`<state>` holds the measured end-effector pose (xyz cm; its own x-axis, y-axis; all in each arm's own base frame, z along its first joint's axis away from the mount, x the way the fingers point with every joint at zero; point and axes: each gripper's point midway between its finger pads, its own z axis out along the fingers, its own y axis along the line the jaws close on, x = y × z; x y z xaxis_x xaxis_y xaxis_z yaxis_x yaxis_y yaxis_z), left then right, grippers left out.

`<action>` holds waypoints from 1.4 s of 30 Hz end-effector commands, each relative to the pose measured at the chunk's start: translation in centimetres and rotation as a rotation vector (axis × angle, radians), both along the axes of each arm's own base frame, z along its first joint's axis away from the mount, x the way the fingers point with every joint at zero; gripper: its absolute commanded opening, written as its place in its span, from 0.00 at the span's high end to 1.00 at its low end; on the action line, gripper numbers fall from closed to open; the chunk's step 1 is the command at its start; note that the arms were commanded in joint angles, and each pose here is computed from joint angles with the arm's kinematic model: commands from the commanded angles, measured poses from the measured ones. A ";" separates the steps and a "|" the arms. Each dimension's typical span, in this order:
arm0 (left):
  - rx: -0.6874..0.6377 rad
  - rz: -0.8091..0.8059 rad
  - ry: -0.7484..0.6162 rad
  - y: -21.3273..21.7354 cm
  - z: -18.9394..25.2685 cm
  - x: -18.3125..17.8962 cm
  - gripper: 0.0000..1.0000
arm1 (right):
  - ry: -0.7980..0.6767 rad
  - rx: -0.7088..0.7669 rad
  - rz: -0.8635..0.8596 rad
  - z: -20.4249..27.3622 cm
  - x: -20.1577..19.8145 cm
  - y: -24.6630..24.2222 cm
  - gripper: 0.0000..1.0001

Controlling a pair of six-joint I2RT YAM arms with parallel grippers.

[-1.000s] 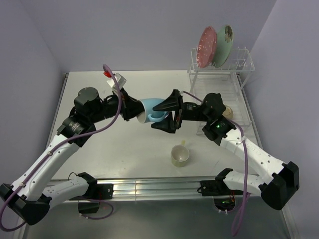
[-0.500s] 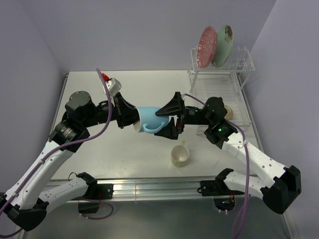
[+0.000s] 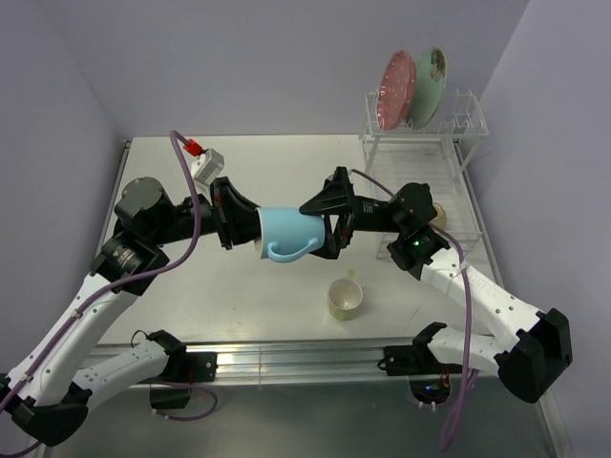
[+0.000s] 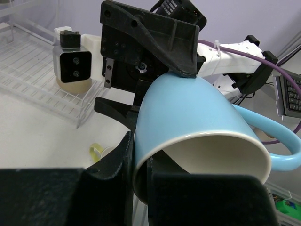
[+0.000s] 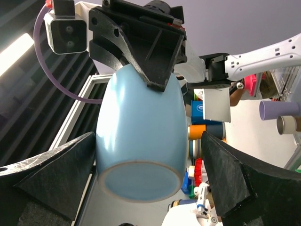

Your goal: Load the mixed dishes into the dish rack

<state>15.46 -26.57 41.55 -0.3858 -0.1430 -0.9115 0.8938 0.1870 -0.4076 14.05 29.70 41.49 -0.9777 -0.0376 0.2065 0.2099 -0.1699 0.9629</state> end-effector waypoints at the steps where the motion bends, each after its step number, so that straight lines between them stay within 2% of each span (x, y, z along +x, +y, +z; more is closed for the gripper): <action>1: -0.119 -0.048 -0.140 0.2 4.4 -1.4 1.00 | -0.054 0.054 0.013 2.7 -0.6 -0.5 0.00; 36: -0.087 -0.019 -0.096 -1.0 1.8 1.1 1.00 | -0.058 0.066 0.039 3.8 -2.1 -0.6 0.01; 39: -0.089 -0.023 -0.093 -1.1 1.8 1.2 1.00 | -0.050 0.075 0.037 3.7 -2.1 -0.7 0.11; 41: -0.088 -0.021 -0.089 -1.2 1.6 1.2 1.00 | -0.043 0.079 0.035 3.6 -2.1 -0.7 0.25; 42: -0.090 -0.019 -0.088 -1.2 1.6 1.3 1.00 | -0.042 0.081 0.034 3.7 -2.1 -0.7 0.40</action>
